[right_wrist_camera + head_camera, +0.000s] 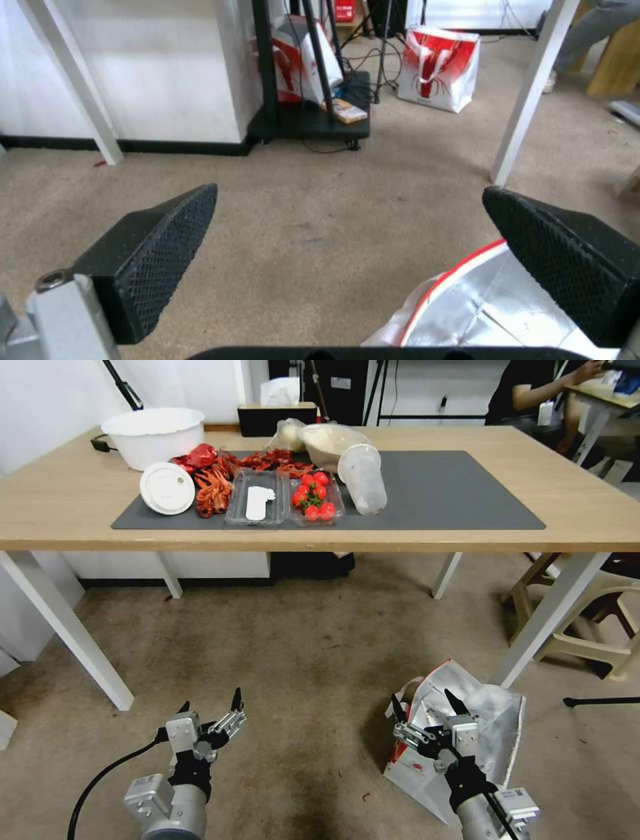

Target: Pick up the food delivery bag from the floor and place it on the table.

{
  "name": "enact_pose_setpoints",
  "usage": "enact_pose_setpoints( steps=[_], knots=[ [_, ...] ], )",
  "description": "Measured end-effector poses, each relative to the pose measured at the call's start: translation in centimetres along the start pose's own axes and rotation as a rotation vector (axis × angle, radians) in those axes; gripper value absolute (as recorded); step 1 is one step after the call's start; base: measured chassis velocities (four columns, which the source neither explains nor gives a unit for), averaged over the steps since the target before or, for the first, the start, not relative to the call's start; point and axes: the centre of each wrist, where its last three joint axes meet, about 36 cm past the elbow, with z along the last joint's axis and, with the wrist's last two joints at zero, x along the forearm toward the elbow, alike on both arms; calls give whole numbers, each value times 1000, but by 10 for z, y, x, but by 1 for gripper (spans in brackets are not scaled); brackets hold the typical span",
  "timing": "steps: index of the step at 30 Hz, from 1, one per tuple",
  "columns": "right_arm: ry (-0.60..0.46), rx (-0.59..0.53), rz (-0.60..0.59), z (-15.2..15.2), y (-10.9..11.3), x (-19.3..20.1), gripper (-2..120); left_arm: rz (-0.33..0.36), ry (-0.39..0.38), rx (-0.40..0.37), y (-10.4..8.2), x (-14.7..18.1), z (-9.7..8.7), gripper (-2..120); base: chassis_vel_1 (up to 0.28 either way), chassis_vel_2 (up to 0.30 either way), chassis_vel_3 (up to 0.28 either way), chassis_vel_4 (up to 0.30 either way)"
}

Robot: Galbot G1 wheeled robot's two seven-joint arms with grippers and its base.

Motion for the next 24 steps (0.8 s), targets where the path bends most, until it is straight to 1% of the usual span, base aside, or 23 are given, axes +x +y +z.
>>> enact_pose_setpoints(
  steps=[24],
  knots=[
    [13,2,-3,5,0,-1,100,-8,5,4,0,0,4,100,0,0,0,0]
  ],
)
